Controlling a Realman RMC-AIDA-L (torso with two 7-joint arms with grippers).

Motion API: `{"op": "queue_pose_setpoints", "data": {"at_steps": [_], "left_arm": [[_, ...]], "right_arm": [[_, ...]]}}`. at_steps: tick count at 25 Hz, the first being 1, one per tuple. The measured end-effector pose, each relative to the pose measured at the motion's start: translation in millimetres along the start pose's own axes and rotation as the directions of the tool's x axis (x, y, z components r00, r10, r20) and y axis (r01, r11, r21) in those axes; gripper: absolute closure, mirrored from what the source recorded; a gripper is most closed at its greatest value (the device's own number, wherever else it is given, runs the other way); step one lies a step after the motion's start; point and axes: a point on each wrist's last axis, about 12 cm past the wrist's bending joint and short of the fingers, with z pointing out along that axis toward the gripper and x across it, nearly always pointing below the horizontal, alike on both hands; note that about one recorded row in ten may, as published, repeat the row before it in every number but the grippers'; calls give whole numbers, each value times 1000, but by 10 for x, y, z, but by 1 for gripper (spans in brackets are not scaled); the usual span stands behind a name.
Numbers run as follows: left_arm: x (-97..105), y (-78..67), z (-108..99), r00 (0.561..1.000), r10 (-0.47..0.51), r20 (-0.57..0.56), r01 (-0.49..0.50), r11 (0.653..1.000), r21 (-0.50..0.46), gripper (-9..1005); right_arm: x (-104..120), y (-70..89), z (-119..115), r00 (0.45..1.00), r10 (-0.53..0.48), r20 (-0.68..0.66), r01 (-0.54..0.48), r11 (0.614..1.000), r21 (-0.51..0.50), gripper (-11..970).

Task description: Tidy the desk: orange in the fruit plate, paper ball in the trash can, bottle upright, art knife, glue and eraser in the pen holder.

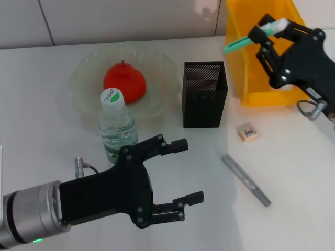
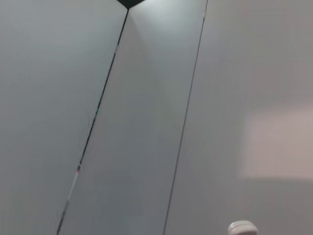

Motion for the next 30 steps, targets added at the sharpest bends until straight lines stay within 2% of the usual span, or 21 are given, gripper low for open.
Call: {"op": "queue_pose_setpoints", "data": {"at_steps": [5, 10, 23, 30], "left_arm": [[51, -35, -36, 1000, -27, -4, 27, 1000, -14, 211], [50, -33, -32, 999, -37, -2, 37, 999, -14, 211], [55, -41, -42, 998, -61, 6, 61, 998, -22, 211], [45, -50, -46, 998, -61, 14, 62, 998, -13, 211]], "right_arm": [[134, 0, 212, 997, 16, -71, -15, 1000, 17, 740], [227, 27, 311, 990, 40, -132, -38, 999, 13, 734], [417, 93, 335, 958, 83, -273, -82, 997, 15, 719], [455, 135, 329, 951, 84, -298, -86, 996, 5, 712]]}}
